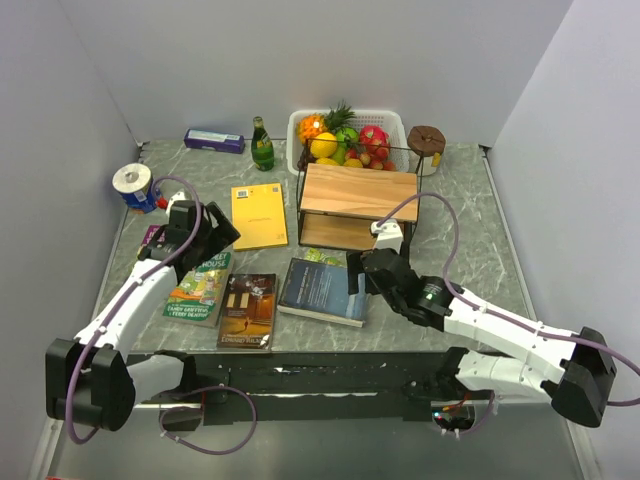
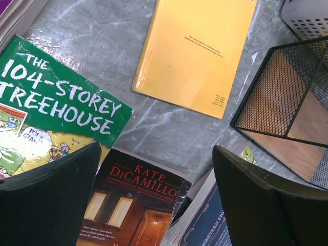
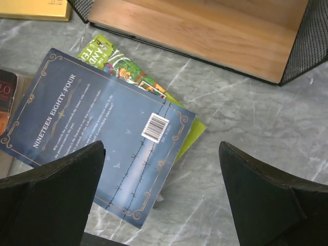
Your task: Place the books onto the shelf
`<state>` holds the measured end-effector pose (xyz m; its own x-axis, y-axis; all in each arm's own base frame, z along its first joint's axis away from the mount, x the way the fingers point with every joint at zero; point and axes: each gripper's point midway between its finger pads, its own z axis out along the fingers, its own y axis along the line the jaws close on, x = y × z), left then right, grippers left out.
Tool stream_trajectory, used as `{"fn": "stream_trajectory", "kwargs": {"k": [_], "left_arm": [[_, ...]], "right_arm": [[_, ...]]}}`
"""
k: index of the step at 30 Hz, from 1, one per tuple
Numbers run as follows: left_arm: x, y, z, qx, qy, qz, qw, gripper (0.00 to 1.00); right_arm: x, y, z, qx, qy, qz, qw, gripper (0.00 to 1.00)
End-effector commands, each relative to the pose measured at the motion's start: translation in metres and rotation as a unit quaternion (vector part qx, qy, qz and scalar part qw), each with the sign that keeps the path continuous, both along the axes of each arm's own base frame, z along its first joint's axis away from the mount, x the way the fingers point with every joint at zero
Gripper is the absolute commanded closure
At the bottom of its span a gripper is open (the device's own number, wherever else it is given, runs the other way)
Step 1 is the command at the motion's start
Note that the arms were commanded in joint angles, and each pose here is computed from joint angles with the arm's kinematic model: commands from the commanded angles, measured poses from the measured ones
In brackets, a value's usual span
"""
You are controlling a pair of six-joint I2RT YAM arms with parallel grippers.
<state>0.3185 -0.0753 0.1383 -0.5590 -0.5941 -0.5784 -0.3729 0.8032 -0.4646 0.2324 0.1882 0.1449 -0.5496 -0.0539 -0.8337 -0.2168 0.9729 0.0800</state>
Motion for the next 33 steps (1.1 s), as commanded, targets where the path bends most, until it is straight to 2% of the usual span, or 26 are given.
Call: {"fn": "stream_trajectory", "kwargs": {"k": [1, 5, 11, 14, 15, 18, 21, 23, 25, 33], "left_arm": [[0.006, -0.005, 0.019, -0.008, -0.034, -0.013, 0.999, 0.04], [0.003, -0.013, 0.026, -0.024, -0.053, -0.033, 0.998, 0.04], [-0.002, -0.021, 0.032, -0.038, -0.074, -0.058, 0.995, 0.04], [-0.010, -0.038, 0.038, -0.033, -0.085, -0.090, 0.992, 0.04], [-0.016, -0.051, 0.037, -0.026, -0.085, -0.109, 0.990, 0.04], [-0.029, -0.074, 0.034, -0.015, -0.080, -0.137, 0.987, 0.04], [-0.041, -0.090, 0.020, -0.034, -0.064, -0.155, 0.985, 0.01], [-0.049, -0.097, 0.006, -0.053, -0.051, -0.163, 0.984, 0.07], [-0.058, -0.106, -0.003, -0.070, -0.044, -0.173, 0.981, 0.08], [-0.074, -0.127, -0.025, -0.072, -0.023, -0.195, 0.978, 0.06]], "right_arm": [[0.005, 0.001, 0.026, 0.043, -0.035, -0.018, 0.998, 0.01], [0.002, 0.004, 0.040, 0.073, -0.059, 0.000, 0.996, 0.01], [-0.001, 0.001, 0.026, 0.056, -0.032, -0.009, 0.998, 0.01], [-0.002, -0.005, 0.010, 0.097, 0.001, -0.037, 0.995, 0.01], [-0.010, 0.006, 0.004, 0.134, 0.031, -0.018, 0.990, 0.01], [-0.012, 0.006, -0.012, 0.203, 0.051, -0.022, 0.978, 0.01], [-0.017, 0.007, -0.024, 0.228, 0.074, -0.024, 0.971, 0.01], [-0.021, 0.011, -0.033, 0.231, 0.094, -0.019, 0.968, 0.01], [-0.026, 0.014, -0.042, 0.240, 0.119, -0.025, 0.963, 0.01], [-0.046, 0.029, -0.075, 0.299, 0.192, -0.022, 0.935, 0.01]]}}
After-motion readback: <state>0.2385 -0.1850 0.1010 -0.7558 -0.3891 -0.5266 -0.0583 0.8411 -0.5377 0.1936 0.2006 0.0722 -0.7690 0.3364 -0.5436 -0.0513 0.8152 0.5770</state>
